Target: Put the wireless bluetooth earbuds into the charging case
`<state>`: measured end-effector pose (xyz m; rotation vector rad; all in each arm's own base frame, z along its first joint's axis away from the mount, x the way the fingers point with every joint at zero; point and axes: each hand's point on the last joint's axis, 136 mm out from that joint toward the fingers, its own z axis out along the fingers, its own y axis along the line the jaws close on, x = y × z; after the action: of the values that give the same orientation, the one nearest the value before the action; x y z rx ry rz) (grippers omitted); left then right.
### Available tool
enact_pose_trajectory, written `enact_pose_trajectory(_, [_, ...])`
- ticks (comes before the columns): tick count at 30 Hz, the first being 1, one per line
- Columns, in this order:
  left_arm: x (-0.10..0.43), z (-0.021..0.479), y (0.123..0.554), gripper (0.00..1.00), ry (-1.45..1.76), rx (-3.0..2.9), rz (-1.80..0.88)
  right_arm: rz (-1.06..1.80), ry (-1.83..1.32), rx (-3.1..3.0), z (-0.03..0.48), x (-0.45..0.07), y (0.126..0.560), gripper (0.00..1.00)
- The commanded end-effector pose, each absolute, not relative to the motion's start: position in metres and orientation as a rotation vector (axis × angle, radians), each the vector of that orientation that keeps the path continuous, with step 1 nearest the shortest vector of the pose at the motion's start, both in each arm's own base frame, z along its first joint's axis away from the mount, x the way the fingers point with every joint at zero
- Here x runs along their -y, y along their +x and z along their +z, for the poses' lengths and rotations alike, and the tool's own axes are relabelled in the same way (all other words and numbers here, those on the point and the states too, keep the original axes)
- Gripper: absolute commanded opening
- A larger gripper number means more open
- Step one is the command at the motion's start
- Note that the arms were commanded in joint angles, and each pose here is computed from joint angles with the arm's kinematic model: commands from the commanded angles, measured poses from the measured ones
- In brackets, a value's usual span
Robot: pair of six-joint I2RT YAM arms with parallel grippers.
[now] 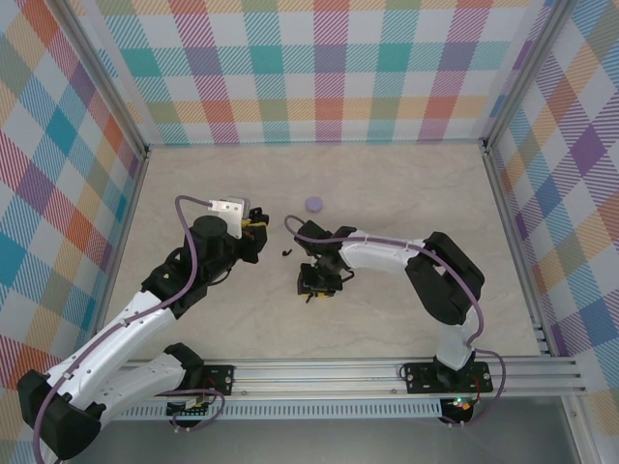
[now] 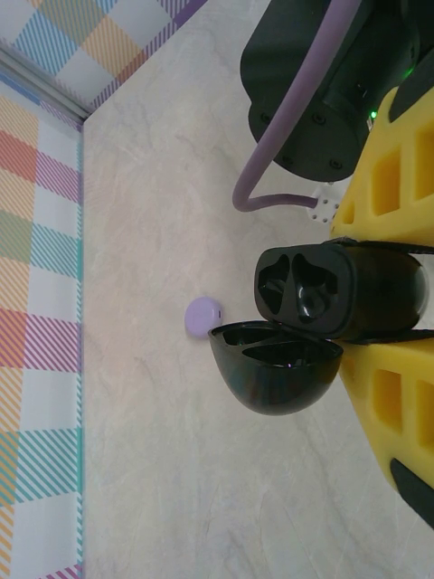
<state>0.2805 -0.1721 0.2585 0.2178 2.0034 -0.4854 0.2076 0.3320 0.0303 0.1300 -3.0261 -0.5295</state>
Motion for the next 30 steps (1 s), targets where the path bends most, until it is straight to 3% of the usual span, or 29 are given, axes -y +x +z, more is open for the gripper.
enact_pose_trajectory(1, [0.168,0.256,0.278,0.24,0.203,-2.009,-0.483,-0.439,0.104,3.048,0.027,-0.33,0.211,0.37])
enact_pose_trajectory(14, [0.164,0.253,0.276,0.24,0.198,-2.012,-0.468,-0.258,0.261,3.062,0.023,-0.326,0.215,0.31])
enact_pose_trajectory(24, [0.163,0.253,0.276,0.24,0.199,-2.013,-0.46,-0.248,0.258,3.044,0.023,-0.327,0.208,0.38])
enact_pose_trajectory(30, [0.164,0.252,0.277,0.24,0.198,-2.015,-0.463,-0.261,0.269,3.028,0.019,-0.336,0.203,0.36])
